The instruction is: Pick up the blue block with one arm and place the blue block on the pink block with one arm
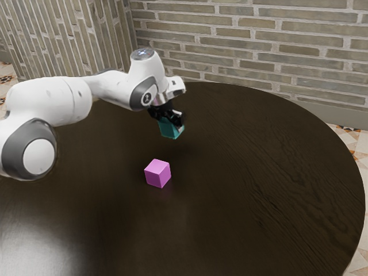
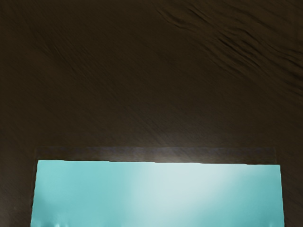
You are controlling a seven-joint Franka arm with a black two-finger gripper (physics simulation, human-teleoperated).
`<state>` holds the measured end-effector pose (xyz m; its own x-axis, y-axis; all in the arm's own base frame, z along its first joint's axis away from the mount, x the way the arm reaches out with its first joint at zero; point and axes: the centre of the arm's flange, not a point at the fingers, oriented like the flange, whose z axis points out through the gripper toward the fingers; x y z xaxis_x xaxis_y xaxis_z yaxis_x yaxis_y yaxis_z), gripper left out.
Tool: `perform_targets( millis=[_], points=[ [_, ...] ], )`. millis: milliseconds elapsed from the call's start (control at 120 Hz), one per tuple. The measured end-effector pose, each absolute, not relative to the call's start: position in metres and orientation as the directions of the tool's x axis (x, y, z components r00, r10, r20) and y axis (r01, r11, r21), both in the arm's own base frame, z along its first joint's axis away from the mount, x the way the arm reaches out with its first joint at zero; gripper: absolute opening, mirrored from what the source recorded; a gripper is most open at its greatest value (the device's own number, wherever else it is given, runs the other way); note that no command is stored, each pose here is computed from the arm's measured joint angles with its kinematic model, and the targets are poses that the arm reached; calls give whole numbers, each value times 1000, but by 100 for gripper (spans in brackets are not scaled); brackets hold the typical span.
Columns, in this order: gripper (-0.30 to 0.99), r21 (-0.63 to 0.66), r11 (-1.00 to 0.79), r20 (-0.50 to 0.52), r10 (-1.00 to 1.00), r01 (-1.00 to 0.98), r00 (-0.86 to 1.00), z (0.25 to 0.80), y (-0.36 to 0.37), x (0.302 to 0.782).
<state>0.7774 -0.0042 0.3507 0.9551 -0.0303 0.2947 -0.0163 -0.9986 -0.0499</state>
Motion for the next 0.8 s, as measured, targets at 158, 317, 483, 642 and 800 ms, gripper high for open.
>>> perform_targets(
  millis=[158,317,483,642,800],
  points=[
    [40,-70,-997,256,-42,-24,966,353,-10,720],
    [40,-95,-995,265,-47,-23,963,366,-16,675],
    [40,-96,-995,264,-28,-3,964,361,-23,650],
    [40,-89,-996,258,-3,21,966,358,-31,631],
    [40,-89,-995,260,13,37,965,342,-31,634]
  ],
)
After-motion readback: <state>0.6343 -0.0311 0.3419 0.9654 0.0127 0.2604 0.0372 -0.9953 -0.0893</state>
